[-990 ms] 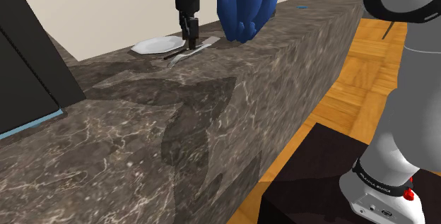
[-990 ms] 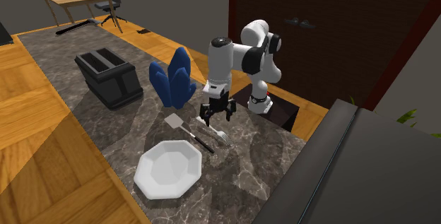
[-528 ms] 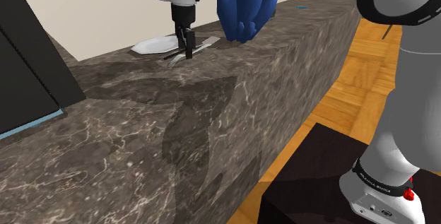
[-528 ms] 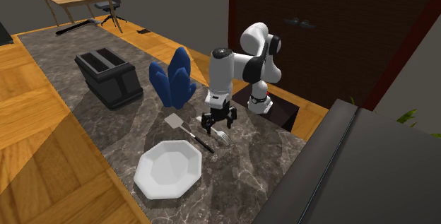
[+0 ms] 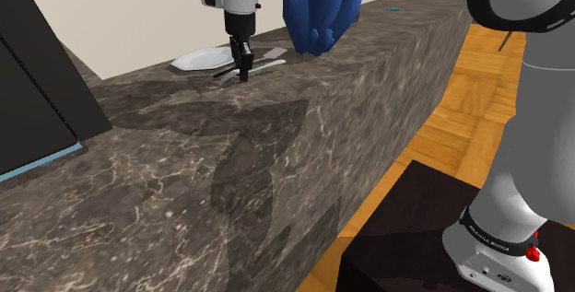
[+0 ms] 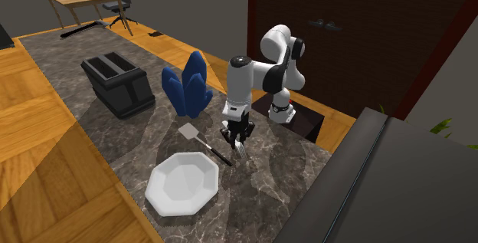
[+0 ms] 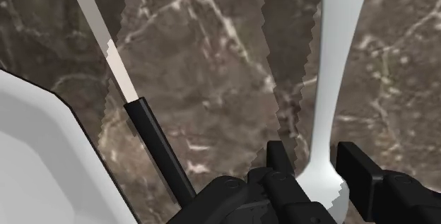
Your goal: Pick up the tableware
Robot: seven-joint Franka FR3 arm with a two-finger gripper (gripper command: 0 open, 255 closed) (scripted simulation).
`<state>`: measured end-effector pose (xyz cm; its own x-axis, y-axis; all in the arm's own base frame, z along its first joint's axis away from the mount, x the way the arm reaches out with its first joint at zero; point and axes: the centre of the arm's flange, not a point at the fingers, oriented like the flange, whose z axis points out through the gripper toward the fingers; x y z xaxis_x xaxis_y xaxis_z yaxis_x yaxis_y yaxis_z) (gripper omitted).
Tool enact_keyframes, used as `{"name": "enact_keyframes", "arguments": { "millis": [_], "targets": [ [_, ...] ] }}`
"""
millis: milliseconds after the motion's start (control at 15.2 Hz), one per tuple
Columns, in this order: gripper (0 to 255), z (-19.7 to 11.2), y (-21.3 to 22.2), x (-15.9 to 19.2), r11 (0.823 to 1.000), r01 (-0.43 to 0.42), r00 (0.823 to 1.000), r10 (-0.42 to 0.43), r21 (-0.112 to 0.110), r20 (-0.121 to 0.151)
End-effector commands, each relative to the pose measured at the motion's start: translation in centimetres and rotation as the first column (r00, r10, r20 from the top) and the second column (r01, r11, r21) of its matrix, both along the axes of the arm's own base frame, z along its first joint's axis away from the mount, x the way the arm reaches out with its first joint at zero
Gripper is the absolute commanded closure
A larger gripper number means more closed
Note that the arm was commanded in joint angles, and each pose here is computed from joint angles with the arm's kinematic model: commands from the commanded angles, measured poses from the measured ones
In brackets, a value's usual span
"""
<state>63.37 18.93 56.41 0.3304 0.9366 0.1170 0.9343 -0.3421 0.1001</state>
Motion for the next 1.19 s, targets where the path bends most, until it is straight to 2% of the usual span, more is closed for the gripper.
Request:
{"name": "enact_keyframes", "arguments": {
  "millis": [0,264,1122],
  "targets": [
    [255,-0.1,0.1,0.0,1.000,-0.001,1.000,0.001,0.000,-0.003],
    [255,-0.1,0.0,0.0,1.000,-0.001,1.000,0.001,0.000,-0.003],
    [255,6.8,0.0,0.0,1.000,-0.001,1.000,0.001,0.000,-0.003]
  ]
}}
